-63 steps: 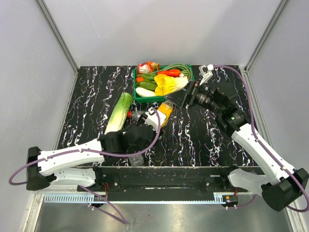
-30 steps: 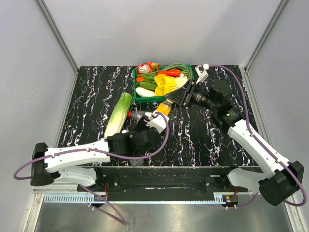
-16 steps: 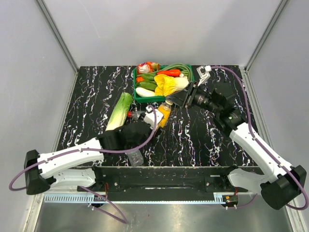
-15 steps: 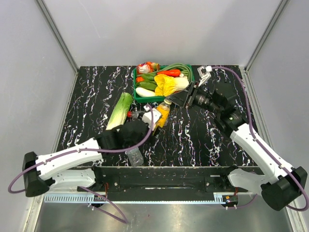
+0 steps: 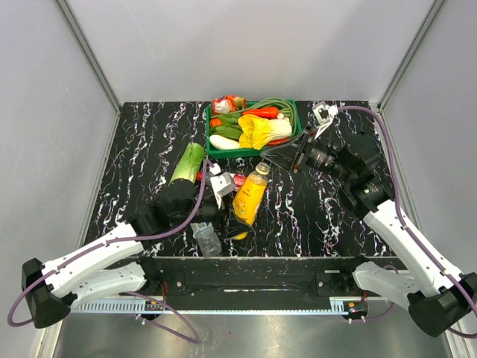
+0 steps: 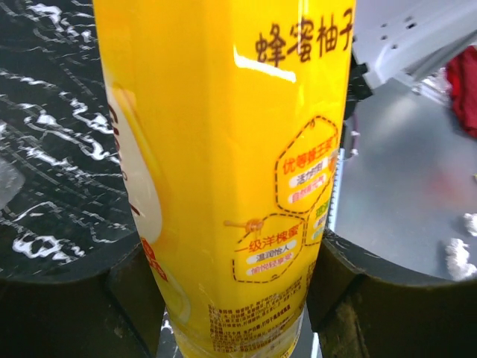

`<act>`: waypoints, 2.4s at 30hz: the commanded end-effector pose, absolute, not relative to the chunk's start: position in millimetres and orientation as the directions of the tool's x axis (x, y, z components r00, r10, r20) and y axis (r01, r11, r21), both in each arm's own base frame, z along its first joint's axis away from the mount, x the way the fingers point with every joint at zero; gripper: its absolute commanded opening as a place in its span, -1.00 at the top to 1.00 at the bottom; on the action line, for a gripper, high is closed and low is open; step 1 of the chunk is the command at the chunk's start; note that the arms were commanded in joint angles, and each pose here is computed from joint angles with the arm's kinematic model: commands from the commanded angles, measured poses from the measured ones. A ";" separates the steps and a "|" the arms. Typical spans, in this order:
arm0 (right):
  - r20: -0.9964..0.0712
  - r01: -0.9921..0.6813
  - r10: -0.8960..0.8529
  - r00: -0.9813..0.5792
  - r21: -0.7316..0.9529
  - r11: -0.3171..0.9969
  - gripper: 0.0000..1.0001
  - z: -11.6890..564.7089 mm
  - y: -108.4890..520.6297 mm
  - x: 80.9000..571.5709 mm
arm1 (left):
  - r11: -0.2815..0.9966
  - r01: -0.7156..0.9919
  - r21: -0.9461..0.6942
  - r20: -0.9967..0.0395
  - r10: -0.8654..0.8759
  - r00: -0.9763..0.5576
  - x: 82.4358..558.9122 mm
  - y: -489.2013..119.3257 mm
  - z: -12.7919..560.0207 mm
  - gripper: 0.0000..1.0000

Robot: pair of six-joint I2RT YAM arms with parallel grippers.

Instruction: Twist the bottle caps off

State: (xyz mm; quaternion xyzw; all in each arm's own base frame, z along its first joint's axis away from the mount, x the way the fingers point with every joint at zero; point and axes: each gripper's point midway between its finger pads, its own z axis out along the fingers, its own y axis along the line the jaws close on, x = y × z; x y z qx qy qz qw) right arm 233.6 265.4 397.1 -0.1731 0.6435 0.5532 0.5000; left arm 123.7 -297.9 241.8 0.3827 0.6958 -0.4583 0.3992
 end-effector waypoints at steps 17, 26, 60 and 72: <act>-0.844 -0.560 0.313 -0.437 0.527 0.639 1.00 307.6 229.8 271.1 | 0.304 0.862 -0.407 -0.908 -0.028 -0.419 151.0 -282.0 266.8 1.00; -0.827 -0.113 0.338 -0.449 0.428 0.897 1.00 202.7 160.0 308.4 | 0.315 0.846 -0.430 -0.897 -0.041 -0.441 153.0 -280.4 262.2 1.00; -0.673 0.077 0.400 -0.622 0.456 0.887 -0.99 122.2 130.1 332.1 | 0.291 0.859 -0.421 -0.904 -0.056 -0.423 150.5 -281.8 277.9 1.00; -0.746 -0.163 0.331 -0.577 0.503 0.849 -0.99 191.7 152.3 317.6 | 0.343 0.838 -0.425 -0.897 -0.037 -0.440 159.9 -281.5 265.2 1.00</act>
